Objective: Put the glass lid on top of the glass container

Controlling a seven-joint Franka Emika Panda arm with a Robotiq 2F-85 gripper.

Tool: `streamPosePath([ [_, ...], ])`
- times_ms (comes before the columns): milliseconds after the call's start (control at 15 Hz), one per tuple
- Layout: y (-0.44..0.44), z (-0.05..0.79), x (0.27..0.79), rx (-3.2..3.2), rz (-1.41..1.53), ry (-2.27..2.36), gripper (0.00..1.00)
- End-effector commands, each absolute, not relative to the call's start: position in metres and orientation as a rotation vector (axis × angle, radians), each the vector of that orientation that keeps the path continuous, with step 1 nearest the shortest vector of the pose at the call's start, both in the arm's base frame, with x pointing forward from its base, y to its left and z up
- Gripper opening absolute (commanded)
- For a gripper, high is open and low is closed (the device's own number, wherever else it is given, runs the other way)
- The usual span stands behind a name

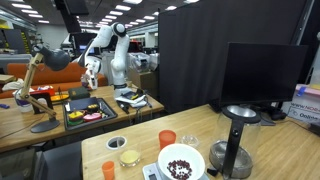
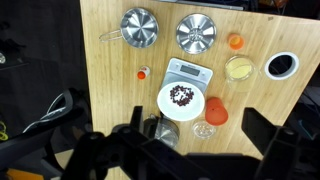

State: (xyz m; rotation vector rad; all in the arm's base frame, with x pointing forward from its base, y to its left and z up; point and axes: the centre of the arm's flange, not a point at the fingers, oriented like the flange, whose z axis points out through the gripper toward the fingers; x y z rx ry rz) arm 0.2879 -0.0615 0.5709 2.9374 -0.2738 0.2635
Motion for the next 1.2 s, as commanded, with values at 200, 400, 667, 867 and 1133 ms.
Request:
streamPosePath([
  [200,-0.019,0.567,0.335,2.851,0.337,-0.079,1.0],
  [400,0.002,0.562,0.347,2.834,0.341,0.001,1.0],
  [667,0.006,0.556,0.343,2.853,0.323,0.009,1.0],
  [867,0.005,0.557,0.343,2.852,0.325,0.009,1.0],
  [1133,0.005,0.557,0.343,2.852,0.326,0.009,1.0],
])
